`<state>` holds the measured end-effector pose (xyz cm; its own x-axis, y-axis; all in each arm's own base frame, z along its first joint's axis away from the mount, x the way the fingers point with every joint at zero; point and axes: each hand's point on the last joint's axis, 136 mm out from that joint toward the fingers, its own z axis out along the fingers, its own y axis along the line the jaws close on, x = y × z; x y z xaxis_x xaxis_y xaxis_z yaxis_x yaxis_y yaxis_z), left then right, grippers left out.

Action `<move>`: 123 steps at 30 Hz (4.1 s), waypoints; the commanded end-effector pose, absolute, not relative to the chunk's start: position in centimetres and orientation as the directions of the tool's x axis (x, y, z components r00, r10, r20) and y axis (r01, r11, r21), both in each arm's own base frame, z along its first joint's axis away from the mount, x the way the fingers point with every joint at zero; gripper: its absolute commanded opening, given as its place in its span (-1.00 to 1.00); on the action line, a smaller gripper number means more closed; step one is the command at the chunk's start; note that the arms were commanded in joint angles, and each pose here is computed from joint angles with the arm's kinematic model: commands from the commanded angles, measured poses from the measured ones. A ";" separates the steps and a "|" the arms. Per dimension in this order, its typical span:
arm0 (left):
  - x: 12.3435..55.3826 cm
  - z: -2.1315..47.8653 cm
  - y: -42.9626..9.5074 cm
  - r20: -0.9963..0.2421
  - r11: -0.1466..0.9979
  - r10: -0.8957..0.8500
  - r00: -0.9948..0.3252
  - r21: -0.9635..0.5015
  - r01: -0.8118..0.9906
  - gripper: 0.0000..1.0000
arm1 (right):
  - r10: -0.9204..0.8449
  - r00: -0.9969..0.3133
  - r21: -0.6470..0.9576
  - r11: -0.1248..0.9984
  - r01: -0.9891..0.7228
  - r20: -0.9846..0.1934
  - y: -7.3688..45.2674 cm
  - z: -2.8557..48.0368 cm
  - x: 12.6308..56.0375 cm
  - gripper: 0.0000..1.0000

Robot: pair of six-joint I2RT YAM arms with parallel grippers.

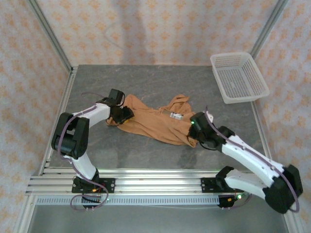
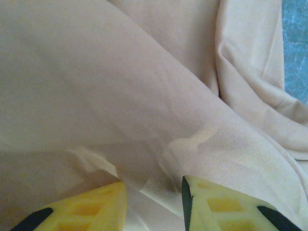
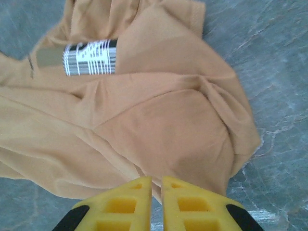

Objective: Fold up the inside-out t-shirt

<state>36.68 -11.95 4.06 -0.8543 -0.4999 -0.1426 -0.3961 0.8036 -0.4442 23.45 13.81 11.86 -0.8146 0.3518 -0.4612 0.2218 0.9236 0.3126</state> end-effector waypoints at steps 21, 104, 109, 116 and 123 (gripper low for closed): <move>37.0 5.4 -12.4 -0.175 0.817 -0.490 -0.854 -0.435 -0.379 -0.29 | 0.117 -0.891 -0.283 0.923 0.260 -0.438 9.8 7.3 26.7 -1.00; 29.8 5.9 -45.8 -0.094 0.658 -0.151 -0.984 -0.752 -0.029 -0.35 | 0.584 -0.774 0.356 0.796 0.489 -0.243 7.5 9.9 26.3 -0.23; 29.7 5.2 -45.3 -0.099 0.675 -0.157 -0.983 -0.737 -0.033 -0.77 | 0.546 -0.819 0.350 0.813 0.466 -0.178 9.0 8.1 27.7 -0.16; 29.9 7.6 -44.6 -0.190 0.703 -0.142 -0.971 -0.710 0.036 -1.00 | 0.537 -0.827 0.296 0.827 0.478 -0.168 9.1 5.8 30.5 -0.91; 26.9 8.5 -45.8 -0.358 0.780 -0.053 -0.932 -0.598 0.186 -1.00 | 0.594 -0.770 0.351 0.790 0.502 -0.235 8.4 9.0 33.7 -1.00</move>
<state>28.09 -44.78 6.39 -0.9658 -0.0984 -0.2399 0.0838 0.7570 -0.6481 31.70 9.15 6.96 -0.8099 0.5621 -0.1675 0.4941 0.8077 0.3218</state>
